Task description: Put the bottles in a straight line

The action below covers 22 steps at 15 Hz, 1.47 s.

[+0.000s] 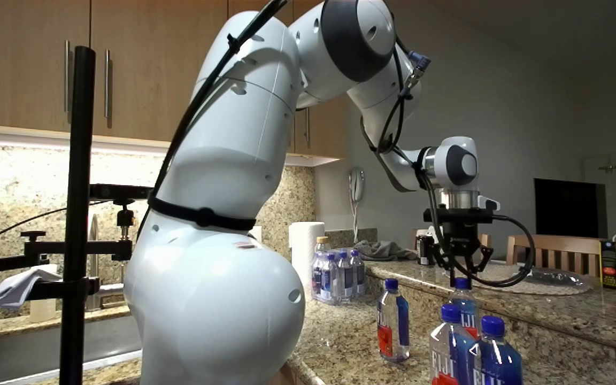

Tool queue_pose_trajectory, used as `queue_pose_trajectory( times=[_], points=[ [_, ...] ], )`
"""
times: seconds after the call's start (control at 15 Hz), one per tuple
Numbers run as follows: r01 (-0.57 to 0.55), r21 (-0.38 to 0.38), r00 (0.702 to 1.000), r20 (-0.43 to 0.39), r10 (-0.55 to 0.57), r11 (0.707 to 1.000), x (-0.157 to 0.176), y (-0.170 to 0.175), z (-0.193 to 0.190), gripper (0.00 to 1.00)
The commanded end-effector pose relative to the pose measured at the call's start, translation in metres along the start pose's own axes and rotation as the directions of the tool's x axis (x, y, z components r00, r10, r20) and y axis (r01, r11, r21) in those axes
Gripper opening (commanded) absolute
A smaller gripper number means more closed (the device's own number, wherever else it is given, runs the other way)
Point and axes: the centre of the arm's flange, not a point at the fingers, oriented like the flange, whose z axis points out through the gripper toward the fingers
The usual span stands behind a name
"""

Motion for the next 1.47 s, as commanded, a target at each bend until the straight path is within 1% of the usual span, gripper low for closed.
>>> queue_pose_trajectory(
  times=[0.0,0.13,0.33,0.53,0.73,0.87,1.0,1.13,1.27,1.33,1.4],
  points=[
    [-0.010,0.000,1.000,0.004,0.010,1.000,-0.011,0.001,-0.010,0.15],
    [-0.058,-0.010,0.998,0.008,0.058,0.998,-0.014,-0.001,-0.014,0.15],
    [-0.144,-0.012,0.990,-0.011,0.144,0.990,-0.024,-0.005,-0.026,0.16],
    [-0.227,-0.007,0.973,-0.043,0.227,0.974,-0.038,-0.016,-0.044,0.15],
    [-0.300,0.001,0.952,-0.058,0.300,0.954,-0.061,-0.034,-0.057,0.15],
    [-0.372,0.023,0.926,-0.068,0.372,0.928,-0.081,-0.047,-0.062,0.15],
    [-0.435,0.029,0.896,-0.089,0.436,0.900,-0.101,-0.059,-0.071,0.15],
    [-0.478,0.024,0.871,-0.115,0.478,0.878,-0.118,-0.073,-0.083,0.15],
    [-0.509,0.018,0.851,-0.138,0.506,0.861,-0.128,-0.081,-0.093,0.15],
    [-0.466,0.017,0.880,-0.090,0.466,0.884,-0.100,-0.070,-0.081,0.33],
    [-0.477,0.020,0.873,-0.101,0.477,0.878,-0.107,-0.075,-0.087,0.33]
  ],
)
